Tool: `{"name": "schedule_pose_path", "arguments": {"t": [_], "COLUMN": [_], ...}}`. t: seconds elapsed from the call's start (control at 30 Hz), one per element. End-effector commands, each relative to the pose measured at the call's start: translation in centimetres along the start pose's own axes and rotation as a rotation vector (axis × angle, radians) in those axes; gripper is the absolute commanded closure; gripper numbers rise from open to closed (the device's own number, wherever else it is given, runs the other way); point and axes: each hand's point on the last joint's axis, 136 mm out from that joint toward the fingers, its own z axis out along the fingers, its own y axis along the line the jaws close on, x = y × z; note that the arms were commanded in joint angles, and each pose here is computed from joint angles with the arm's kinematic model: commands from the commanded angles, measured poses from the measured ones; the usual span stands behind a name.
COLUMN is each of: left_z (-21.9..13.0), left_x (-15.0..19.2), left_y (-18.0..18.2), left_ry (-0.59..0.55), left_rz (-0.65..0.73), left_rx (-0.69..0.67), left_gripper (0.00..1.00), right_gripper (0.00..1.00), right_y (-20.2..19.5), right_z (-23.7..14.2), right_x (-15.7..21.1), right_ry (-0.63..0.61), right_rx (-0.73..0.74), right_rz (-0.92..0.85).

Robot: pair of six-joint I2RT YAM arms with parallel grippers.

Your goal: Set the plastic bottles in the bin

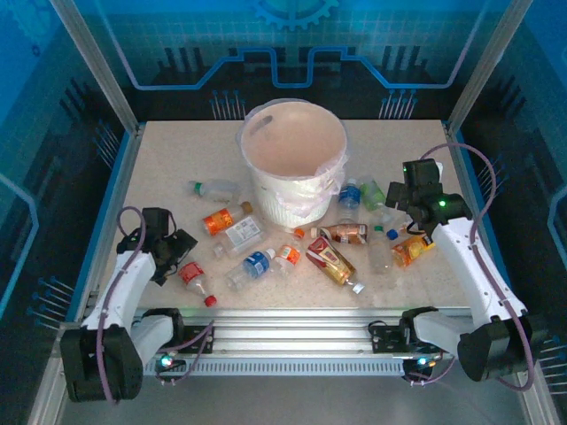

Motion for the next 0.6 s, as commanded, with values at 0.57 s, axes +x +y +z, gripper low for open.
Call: {"name": "schedule_pose_path", "arguments": {"t": [0.57], "left_z": [5.8], "left_x": [-1.7], "left_y": [0.0], "left_ry": [0.071], "left_rz": [-0.04], "left_rx": [-0.043], "left_gripper": [0.16], "right_gripper": [0.0], "right_y": [-0.1], "right_z": [0.1], "right_x": [0.8], "right_ry": [0.019], "right_rx": [0.011], "right_rz": [-0.004]}}
